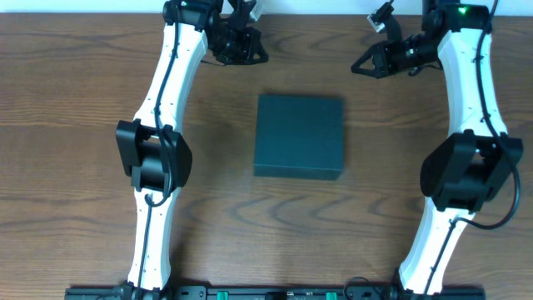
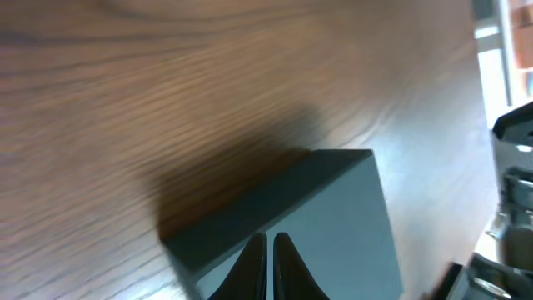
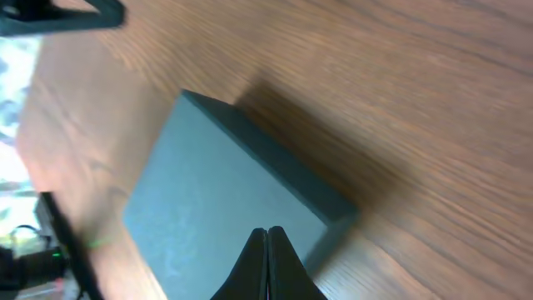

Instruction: Pack container

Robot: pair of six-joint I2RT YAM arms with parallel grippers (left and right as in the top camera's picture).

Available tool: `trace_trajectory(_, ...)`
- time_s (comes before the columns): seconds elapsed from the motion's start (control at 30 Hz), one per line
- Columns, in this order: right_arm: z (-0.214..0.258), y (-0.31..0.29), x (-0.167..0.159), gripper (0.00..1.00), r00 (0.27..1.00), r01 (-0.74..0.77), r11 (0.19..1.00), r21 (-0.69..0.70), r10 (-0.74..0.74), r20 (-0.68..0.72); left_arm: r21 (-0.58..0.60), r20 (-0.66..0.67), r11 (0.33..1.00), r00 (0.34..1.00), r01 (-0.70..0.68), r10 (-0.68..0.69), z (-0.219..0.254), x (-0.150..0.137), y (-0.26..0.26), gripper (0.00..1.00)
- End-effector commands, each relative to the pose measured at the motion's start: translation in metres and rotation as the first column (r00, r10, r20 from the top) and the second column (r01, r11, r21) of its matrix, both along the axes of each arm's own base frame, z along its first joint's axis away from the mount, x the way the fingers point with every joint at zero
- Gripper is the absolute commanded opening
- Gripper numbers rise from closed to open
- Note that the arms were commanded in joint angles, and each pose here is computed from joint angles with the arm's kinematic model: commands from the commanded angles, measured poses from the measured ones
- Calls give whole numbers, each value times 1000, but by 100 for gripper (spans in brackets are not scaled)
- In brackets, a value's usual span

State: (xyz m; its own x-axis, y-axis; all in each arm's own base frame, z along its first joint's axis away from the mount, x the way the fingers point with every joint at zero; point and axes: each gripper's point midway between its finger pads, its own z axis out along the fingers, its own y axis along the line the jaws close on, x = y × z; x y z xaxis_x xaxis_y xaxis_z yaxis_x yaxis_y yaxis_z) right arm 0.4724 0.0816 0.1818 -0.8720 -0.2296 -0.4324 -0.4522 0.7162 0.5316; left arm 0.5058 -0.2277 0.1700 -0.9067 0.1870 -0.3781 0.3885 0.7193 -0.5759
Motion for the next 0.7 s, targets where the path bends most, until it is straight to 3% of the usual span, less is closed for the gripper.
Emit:
trace_trajectory(0.0, 39, -10, -6, 2, 994, 33, 994, -107, -21, 109, 126, 186, 991, 982, -48, 24, 55, 1, 24, 6)
trace_trajectory(0.13, 97, -24, -5, 2, 950, 116, 976, -186, -53, 309, 220, 390, 969, 921, -113, 19, 115, -1, 48, 6)
trace_trajectory(0.27, 182, -26, -8, 2, 820, 184, 969, -162, -60, 569, 206, 621, 962, 783, -182, 15, 199, -9, 62, 6)
trace_trajectory(0.37, 228, -24, -25, 1, 735, 221, 961, -164, -53, 676, 186, 698, 963, 716, -194, 9, 243, -31, 68, 6)
trace_trajectory(0.53, 268, -31, -75, 1, 682, 292, 939, -182, -71, 728, 226, 670, 958, 742, -176, -21, 259, -84, 83, 6)
trace_trajectory(0.67, 284, -33, -119, 1, 659, 312, 932, -183, -74, 748, 231, 693, 953, 721, -194, -21, 271, -116, 96, 6)
